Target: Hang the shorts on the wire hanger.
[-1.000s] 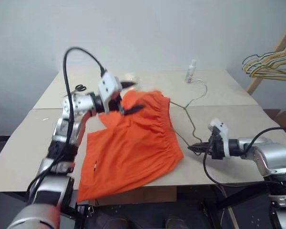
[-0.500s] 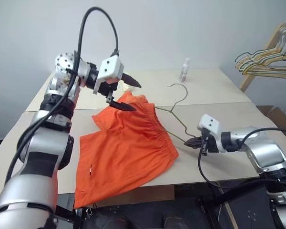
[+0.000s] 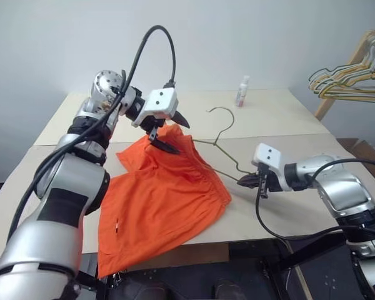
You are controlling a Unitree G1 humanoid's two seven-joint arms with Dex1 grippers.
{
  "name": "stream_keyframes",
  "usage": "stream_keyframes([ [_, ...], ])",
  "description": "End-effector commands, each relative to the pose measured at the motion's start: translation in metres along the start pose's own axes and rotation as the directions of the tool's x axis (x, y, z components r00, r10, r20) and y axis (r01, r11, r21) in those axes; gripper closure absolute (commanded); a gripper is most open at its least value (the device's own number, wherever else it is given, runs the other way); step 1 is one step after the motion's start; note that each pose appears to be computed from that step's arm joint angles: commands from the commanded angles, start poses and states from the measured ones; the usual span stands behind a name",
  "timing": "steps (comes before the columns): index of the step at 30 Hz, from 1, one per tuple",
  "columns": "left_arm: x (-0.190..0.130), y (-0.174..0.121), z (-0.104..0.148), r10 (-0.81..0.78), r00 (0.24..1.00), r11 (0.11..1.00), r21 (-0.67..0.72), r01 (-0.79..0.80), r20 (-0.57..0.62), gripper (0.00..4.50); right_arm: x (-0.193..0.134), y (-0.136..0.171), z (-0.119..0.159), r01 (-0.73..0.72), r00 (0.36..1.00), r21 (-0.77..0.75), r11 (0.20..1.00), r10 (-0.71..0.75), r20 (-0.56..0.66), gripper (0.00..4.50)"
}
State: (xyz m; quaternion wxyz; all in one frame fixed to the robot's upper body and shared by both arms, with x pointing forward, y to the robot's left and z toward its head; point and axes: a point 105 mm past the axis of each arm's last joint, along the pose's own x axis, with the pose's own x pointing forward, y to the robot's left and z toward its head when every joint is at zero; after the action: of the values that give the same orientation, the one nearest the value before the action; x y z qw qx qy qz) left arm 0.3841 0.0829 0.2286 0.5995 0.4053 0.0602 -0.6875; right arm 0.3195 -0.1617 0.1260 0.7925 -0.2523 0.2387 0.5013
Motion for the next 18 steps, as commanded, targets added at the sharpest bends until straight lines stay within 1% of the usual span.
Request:
stream_keyframes([
  [1, -0.002, 0.003, 0.002, -0.013, 0.999, 1.000, 0.006, 0.014, -0.051, 1.51, -0.007, 0.000, 0.020, 0.012, 1.000, -0.084, 0.996, -0.009, 0.030, 4.50],
  [3, 0.000, 0.001, -0.002, -0.024, 0.997, 1.000, 0.003, 0.024, -0.069, 2.23, -0.007, 0.000, 0.021, 0.016, 1.000, -0.099, 0.995, -0.014, 0.026, 4.50],
  [4, 0.001, 0.000, -0.004, -0.030, 0.997, 0.999, 0.007, 0.031, -0.078, 2.41, -0.007, 0.000, 0.022, 0.018, 1.000, -0.102, 0.995, -0.016, 0.026, 4.50],
  [10, 0.006, -0.005, -0.013, -0.057, 0.991, 0.998, 0.004, 0.058, -0.120, 4.37, -0.011, 0.004, 0.033, 0.020, 0.998, -0.130, 0.991, -0.013, 0.057, 4.50],
  [11, 0.007, -0.005, -0.014, -0.058, 0.991, 0.998, 0.005, 0.059, -0.122, 4.45, -0.011, 0.004, 0.035, 0.022, 0.998, -0.132, 0.991, -0.014, 0.063, 4.50],
  [15, 0.008, -0.005, -0.015, -0.058, 0.990, 0.998, 0.011, 0.060, -0.129, 4.45, -0.011, 0.005, 0.036, 0.037, 0.998, -0.164, 0.986, -0.027, 0.063, 4.50],
  [18, 0.005, -0.002, -0.012, -0.025, 0.993, 0.999, 0.043, 0.030, -0.116, 4.45, -0.010, 0.002, 0.036, 0.099, 0.994, -0.272, 0.957, -0.080, 0.079, 4.50],
])
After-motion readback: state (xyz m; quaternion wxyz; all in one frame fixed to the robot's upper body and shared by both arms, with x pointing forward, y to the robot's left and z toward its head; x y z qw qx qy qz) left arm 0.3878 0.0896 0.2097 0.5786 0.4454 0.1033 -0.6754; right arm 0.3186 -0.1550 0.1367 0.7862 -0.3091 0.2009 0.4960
